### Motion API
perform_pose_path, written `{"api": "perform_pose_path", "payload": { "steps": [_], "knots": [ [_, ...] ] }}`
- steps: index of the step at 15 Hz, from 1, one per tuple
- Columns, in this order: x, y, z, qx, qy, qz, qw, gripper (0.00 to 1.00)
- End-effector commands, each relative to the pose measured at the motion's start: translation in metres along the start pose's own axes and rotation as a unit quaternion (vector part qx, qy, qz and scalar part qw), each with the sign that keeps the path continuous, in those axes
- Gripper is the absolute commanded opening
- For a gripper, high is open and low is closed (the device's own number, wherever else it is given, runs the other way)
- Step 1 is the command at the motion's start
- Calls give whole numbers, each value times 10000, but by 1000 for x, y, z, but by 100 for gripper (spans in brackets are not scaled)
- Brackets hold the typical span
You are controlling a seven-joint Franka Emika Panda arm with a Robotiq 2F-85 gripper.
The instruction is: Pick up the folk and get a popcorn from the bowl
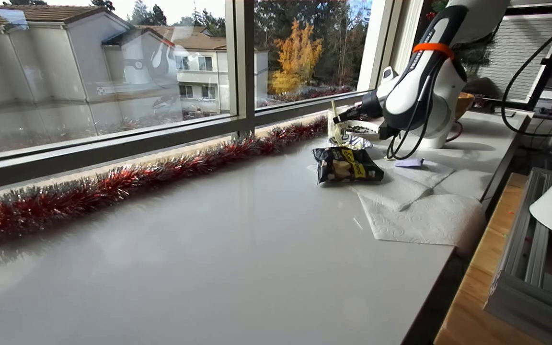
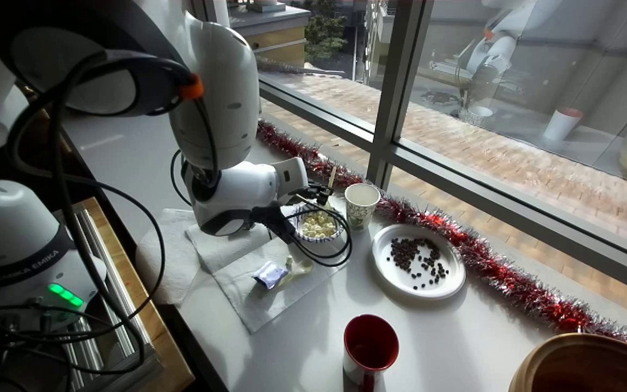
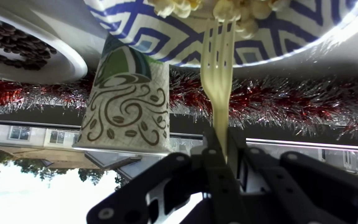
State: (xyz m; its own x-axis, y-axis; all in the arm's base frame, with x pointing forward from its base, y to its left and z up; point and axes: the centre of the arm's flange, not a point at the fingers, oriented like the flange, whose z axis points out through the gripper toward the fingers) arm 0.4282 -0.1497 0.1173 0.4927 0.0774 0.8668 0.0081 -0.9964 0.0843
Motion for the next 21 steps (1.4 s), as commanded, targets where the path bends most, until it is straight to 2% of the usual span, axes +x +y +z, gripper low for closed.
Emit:
{"api": "perform_pose_path", "payload": {
  "steps": [1,5,11,16,18,21],
  "knots": [
    [-4,-17,-33,-25,193,-116,9997,3],
    [5,-16,-48,-147,148,-199,9996,3],
    [17,-30,-93,-219,37,-434,9988,3],
    [29,-43,-130,-465,-498,-663,9955,3],
    [32,-48,-125,-514,-823,-657,9931,3],
    [30,-60,-114,-328,-1290,-623,9891,3]
  ]
}}
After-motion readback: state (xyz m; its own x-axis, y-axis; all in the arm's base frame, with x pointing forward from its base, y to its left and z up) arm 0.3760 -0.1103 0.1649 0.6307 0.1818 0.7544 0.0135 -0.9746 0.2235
